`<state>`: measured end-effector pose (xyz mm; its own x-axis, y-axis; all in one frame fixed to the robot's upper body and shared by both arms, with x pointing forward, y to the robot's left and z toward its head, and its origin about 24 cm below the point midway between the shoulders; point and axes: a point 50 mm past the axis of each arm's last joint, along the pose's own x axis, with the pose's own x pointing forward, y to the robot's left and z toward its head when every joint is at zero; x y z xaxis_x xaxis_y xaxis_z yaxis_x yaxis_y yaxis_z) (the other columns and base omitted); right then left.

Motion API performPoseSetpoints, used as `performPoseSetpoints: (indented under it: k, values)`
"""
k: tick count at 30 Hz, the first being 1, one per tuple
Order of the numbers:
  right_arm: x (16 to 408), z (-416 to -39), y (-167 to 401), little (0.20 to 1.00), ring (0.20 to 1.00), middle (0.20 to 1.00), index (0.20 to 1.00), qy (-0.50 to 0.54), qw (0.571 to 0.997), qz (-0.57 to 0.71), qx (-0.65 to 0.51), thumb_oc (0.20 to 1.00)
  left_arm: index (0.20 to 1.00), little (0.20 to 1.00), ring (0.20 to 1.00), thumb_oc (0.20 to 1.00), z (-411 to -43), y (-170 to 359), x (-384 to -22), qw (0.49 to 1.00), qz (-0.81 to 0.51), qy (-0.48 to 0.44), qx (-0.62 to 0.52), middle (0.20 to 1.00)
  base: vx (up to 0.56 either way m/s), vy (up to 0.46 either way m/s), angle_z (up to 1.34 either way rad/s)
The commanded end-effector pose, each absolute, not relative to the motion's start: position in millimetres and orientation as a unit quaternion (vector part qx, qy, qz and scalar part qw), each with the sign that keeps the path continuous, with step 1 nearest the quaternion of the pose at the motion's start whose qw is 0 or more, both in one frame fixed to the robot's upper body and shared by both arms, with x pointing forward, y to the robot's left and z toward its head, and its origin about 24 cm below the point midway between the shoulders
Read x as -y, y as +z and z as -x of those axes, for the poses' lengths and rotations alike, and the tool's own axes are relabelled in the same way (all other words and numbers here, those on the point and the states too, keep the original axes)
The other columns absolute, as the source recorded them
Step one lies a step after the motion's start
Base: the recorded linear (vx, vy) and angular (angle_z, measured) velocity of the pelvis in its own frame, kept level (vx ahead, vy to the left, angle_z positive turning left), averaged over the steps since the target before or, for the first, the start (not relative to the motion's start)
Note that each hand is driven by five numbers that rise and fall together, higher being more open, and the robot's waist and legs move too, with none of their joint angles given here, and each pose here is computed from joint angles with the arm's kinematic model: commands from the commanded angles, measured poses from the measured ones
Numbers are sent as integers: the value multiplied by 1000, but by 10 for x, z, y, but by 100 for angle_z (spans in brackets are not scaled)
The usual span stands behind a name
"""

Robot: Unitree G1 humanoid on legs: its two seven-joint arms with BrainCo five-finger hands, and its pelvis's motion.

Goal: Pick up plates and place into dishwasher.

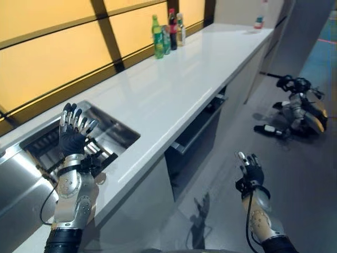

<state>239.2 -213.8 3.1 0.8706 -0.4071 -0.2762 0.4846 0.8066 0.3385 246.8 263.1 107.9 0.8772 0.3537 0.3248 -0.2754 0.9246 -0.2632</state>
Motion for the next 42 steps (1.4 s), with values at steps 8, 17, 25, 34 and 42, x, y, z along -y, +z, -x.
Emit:
performPoseSetpoints:
  k: [8,17,25,34,42]
  values:
    - [1887,-2640,1426,1000,1000,1000,1000,-16,967,-70,246,1000,1000,1000,1000,1000,-2444,1270,-2575,957,77,162,229,1000,21,135,-4]
    - [1779,-2614,1714,1000,1000,1000,1000,27,948,-64,310,1000,1000,1000,1000,1000,-2470,1289,-2550,960,70,119,245,1000,12,54,74]
    - [1735,-2746,1705,1000,1000,1000,1000,23,958,-47,281,1000,1000,1000,1000,1000,-2627,1365,-2235,965,79,62,242,1000,104,-165,120]
    - [1604,-2777,1479,1000,1000,1000,1000,46,974,-70,209,1000,1000,1000,1000,1000,-2704,1319,-2108,973,86,66,206,1000,29,-260,71]
    - [1667,-2793,1390,1000,1000,1000,1000,5,977,-58,204,1000,1000,1000,1000,1000,-2833,1291,-1882,973,119,23,197,1000,-59,-93,67]
